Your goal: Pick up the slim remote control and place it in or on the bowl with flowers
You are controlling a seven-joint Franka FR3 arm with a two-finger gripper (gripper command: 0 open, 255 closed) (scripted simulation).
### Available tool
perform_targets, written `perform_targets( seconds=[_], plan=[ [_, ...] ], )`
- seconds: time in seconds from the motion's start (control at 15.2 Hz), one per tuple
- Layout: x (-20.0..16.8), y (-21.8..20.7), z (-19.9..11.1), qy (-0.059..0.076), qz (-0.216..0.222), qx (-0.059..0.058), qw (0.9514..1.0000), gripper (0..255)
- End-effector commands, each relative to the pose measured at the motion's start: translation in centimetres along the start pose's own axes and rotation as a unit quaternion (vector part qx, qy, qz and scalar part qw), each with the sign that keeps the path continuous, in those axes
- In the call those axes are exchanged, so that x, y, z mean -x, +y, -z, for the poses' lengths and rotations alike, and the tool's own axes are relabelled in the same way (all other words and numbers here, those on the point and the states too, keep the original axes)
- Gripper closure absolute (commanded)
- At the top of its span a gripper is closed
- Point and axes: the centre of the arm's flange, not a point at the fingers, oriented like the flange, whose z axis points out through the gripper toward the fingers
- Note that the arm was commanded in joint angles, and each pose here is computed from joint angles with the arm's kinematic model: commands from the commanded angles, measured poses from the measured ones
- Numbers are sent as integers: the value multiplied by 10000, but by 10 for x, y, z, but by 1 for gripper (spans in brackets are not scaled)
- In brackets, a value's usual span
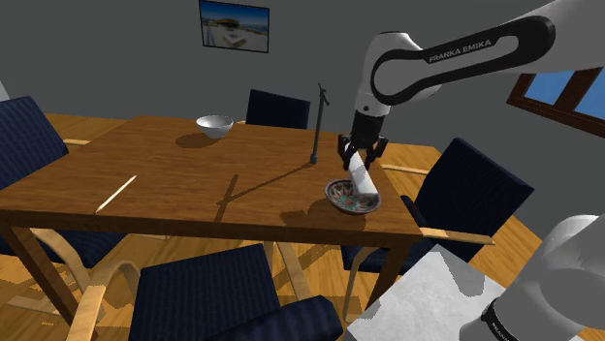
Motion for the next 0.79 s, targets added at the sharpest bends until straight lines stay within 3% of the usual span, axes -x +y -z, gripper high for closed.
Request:
perform_targets(
  seconds=[0.0, 0.73],
  plan=[
    [14, -4, -5, 4, -9, -1, 10000, 255],
    [13, -3, -63, 4, -9, -1, 10000, 255]
  ],
)
